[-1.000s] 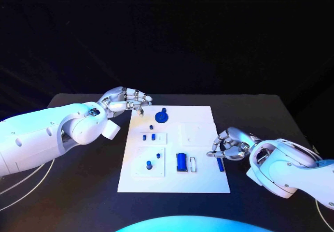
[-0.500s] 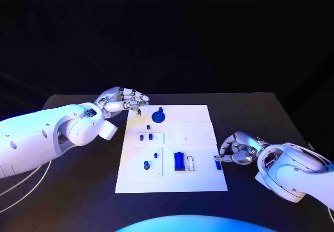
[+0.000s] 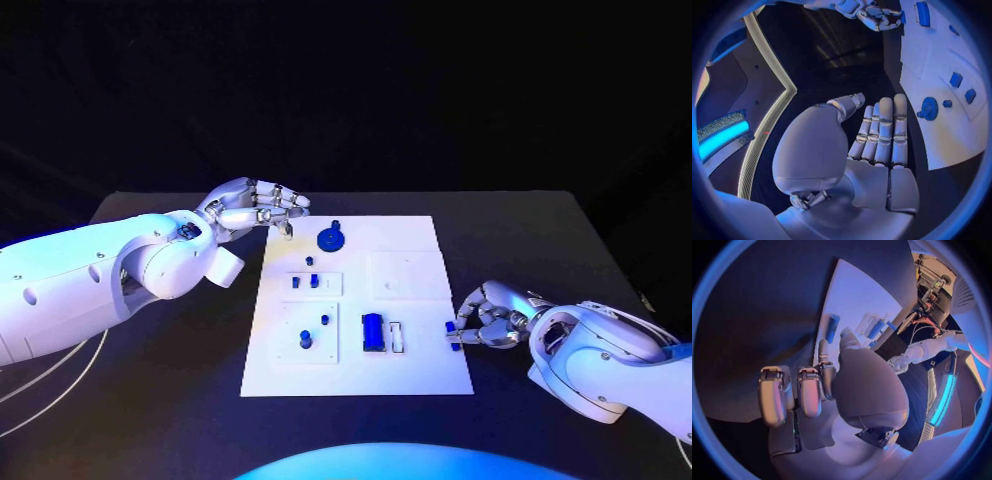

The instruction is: Assemble the parts on the task board

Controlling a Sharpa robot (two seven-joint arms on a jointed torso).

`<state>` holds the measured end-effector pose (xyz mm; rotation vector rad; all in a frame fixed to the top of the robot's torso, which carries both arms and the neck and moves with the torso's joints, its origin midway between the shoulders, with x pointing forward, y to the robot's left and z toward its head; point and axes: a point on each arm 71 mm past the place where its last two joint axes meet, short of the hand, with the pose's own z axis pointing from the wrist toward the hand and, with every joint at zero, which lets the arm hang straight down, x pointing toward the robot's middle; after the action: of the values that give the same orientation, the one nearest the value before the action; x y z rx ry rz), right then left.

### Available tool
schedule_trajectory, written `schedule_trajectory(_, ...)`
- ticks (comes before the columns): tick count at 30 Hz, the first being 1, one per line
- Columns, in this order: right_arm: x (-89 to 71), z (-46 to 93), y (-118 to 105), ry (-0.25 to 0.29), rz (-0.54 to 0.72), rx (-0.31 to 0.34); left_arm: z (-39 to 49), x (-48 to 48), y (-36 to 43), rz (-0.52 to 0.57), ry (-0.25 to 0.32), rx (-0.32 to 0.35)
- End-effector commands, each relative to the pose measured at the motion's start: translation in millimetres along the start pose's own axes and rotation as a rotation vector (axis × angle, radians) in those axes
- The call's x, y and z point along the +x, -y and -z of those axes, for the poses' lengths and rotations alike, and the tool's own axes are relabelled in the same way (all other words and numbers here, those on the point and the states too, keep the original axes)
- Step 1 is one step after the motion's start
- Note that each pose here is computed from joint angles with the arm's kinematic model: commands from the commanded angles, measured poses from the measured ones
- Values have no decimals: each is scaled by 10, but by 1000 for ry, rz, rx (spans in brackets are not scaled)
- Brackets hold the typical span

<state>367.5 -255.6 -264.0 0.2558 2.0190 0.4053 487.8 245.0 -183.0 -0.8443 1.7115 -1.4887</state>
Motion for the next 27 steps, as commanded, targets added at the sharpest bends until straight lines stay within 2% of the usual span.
schedule_trajectory(1, 29, -11, 11, -20, 49, 7, -2, 12, 16, 10, -9, 14)
schedule_trajectory(15, 198, -66, -31, -65, 108, 11, 7, 8, 14, 10, -11, 11)
schedule_trajectory(27, 232, -92, -63, -29, 119, 23, 15, 1, 14, 10, -10, 9)
